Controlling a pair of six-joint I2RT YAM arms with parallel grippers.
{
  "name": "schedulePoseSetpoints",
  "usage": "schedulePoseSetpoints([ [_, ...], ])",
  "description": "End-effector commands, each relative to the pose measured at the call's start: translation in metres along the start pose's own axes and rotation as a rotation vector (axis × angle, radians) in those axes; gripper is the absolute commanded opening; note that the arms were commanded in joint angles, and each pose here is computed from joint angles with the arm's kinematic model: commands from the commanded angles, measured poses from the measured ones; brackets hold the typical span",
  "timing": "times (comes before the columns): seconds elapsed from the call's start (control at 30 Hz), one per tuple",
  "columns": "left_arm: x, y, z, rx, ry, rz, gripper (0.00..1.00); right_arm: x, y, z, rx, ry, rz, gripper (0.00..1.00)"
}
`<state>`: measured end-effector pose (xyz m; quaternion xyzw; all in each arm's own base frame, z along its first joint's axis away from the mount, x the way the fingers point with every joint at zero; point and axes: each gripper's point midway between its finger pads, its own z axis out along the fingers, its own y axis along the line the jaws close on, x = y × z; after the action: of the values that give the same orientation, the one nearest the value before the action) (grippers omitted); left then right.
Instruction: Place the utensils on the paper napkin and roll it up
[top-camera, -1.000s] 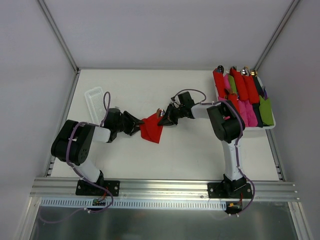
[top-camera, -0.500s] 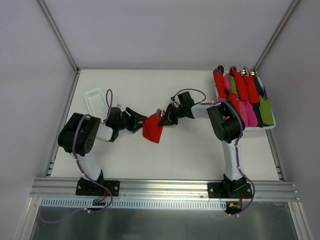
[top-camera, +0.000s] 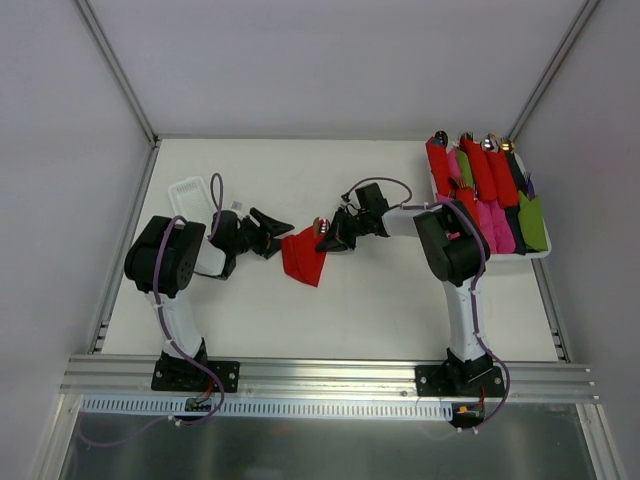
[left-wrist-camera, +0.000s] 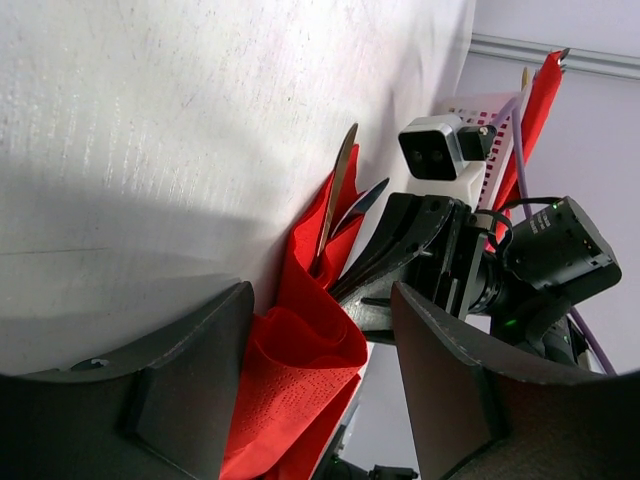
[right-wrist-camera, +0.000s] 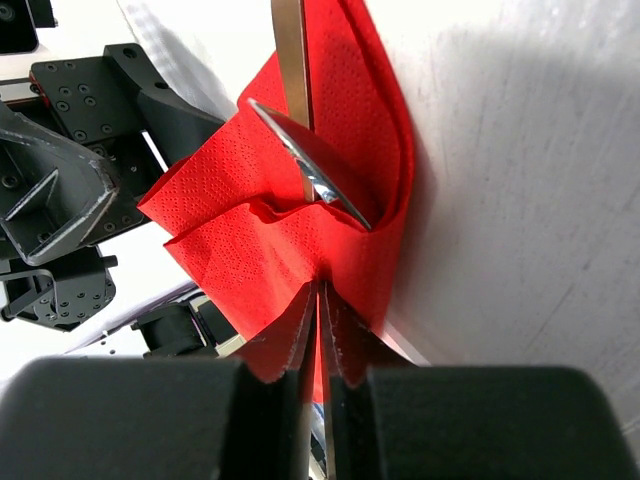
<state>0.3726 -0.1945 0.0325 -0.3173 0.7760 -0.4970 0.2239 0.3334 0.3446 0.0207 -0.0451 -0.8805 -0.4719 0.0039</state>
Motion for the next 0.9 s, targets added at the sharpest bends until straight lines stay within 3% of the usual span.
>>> schedulePoseSetpoints([
  [0.0,0.015,0.050,-0.010,-0.164,0.040,-0.055,0.59,0.005,-0.021,0.006,0.075,0.009,0.024,0.07],
  [0.33,0.046,0.060,-0.053,-0.197,0.072,-0.051,0.55,0.004,-0.022,0.005,0.084,0.003,0.025,0.05],
  [0.87,0.024,0.025,-0.049,-0.091,-0.030,-0.008,0.51,0.006,-0.023,0.004,0.099,0.015,0.012,0.05],
])
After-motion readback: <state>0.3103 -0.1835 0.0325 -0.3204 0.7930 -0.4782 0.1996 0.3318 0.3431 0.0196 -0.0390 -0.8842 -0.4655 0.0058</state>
